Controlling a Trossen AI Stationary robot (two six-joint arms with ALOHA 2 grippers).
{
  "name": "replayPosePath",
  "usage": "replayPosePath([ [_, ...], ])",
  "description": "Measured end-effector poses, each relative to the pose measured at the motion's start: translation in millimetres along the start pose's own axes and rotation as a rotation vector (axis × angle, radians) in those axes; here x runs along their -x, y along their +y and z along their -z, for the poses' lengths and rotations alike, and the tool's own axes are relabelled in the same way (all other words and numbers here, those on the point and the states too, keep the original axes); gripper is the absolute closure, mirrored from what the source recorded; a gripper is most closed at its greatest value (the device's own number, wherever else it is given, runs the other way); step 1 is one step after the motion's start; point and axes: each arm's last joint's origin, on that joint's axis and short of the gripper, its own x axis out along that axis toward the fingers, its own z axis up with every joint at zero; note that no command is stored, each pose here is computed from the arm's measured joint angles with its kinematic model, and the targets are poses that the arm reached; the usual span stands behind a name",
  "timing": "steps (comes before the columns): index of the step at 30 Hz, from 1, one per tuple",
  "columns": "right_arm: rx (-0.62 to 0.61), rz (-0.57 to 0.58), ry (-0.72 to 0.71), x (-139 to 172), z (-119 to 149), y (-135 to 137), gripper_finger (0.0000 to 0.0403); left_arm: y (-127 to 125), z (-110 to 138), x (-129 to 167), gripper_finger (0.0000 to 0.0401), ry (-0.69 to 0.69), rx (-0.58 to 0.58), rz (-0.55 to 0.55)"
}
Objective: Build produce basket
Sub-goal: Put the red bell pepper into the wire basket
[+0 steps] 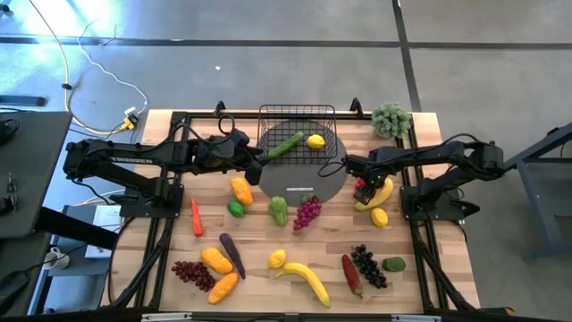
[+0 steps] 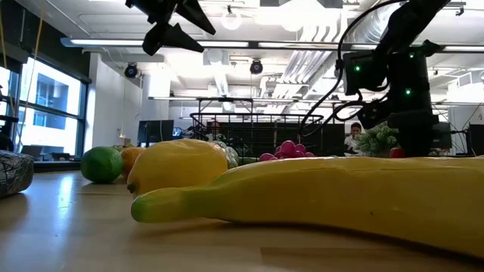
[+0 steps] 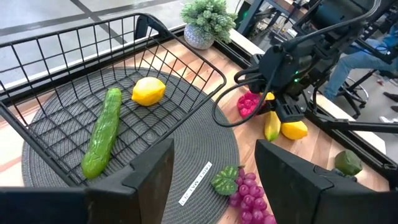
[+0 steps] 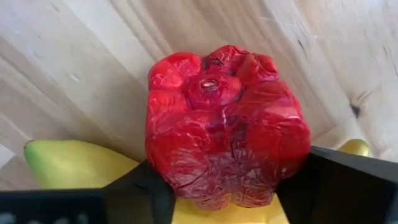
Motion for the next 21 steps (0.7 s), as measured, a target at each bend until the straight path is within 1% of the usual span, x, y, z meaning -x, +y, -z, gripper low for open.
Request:
replayPosePath([
  [1, -0.008, 0.000, 0.000, 0, 0, 0, 0.0233, 0, 0, 0, 0.0186, 0.000, -0.008, -0.001],
  [5, -0.032, -0.004, -0.008, 1, -1, 0, 0.0233, 4, -2, -1, 0.0186, -0.006, -0.009, -0.016],
  [8, -0.060, -0.025, -0.002, 7, -3, 2, 0.0233, 8, -5, -3, 0.0186, -0.011, -0.034, -0.031],
  [14, -0.110, -0.047, -0.012, 29, -11, 9, 0.0233, 17, -10, -5, 0.0186, -0.024, -0.029, -0.066],
  [21, -0.150, -0.080, -0.068, 61, -22, 20, 0.0233, 28, -16, -8, 0.0186, -0.039, -0.007, -0.106],
])
